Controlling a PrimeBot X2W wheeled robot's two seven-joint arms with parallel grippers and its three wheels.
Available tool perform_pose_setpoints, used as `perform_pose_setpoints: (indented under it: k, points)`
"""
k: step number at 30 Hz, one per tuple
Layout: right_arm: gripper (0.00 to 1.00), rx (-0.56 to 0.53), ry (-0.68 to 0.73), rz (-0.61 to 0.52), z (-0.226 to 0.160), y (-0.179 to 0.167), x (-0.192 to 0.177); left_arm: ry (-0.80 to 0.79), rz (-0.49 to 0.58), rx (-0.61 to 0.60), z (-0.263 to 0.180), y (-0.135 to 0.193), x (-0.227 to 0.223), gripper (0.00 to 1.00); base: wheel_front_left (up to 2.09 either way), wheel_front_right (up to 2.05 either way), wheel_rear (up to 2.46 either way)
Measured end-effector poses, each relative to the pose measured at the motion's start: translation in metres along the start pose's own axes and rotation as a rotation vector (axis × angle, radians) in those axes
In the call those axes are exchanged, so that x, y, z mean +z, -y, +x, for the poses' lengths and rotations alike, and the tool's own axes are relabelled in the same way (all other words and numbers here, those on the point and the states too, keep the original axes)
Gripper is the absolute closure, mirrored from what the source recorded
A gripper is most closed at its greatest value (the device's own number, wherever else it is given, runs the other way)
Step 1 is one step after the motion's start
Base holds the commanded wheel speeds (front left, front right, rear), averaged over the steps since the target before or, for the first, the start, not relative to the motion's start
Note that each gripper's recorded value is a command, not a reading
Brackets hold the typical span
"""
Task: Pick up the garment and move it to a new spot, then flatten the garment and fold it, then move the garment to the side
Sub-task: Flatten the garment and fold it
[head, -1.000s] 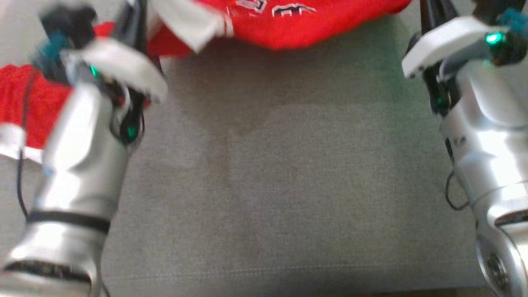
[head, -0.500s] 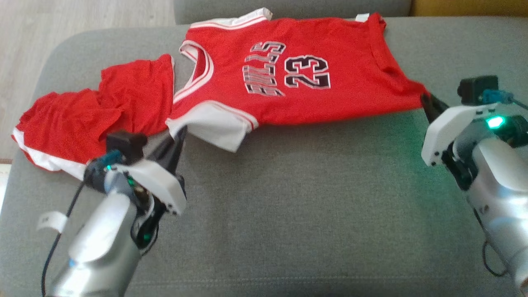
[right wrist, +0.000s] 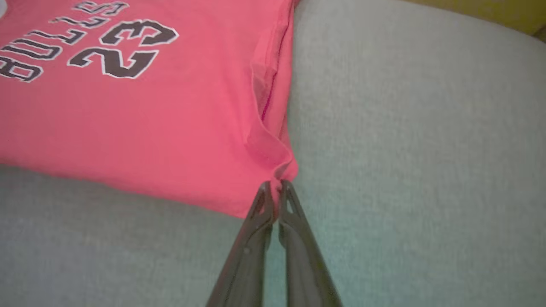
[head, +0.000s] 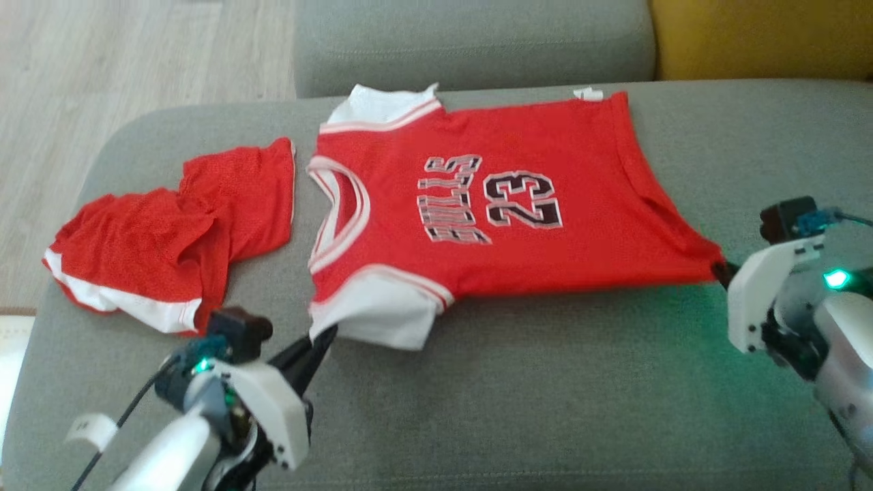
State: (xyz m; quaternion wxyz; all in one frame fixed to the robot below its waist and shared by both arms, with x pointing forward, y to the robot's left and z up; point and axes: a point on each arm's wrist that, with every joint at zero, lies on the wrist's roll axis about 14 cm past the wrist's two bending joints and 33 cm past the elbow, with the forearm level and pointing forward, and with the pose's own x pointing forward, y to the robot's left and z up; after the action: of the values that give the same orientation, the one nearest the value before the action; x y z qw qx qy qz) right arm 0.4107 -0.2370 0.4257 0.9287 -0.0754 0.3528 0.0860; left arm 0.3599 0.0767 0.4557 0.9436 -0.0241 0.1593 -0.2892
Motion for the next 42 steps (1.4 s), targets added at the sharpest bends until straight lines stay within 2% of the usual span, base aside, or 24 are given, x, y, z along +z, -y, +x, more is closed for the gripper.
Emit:
perform_pose_setpoints:
  k: [11,19,24,31,36,42]
  points:
    - [1.00,0.044,-0.237,0.045,-0.030,0.008,-0.052,-0.138,-0.021,-0.076,-0.040,0.024,-0.018,1.00,0.00,0.00,0.00]
    - [1.00,0.048,-0.223,0.072,-0.031,0.014,-0.040,-0.110,-0.014,-0.093,-0.035,0.028,0.000,1.00,0.00,0.00,0.00]
    - [1.00,0.026,-0.217,0.072,-0.023,0.021,-0.030,-0.084,0.025,-0.085,-0.018,0.017,0.018,1.00,0.00,0.00,0.00]
    - [1.00,-0.019,-0.146,0.060,0.006,0.032,0.016,-0.073,0.071,-0.063,0.025,-0.012,0.038,1.00,0.00,0.00,0.00]
    - [1.00,-0.040,-0.143,0.026,0.038,0.031,0.031,-0.125,0.120,-0.043,0.063,-0.042,0.034,1.00,0.00,0.00,0.00]
    - [1.00,-0.052,-0.187,-0.005,0.069,0.028,0.025,-0.191,0.150,-0.037,0.095,-0.060,0.012,1.00,0.00,0.00,0.00]
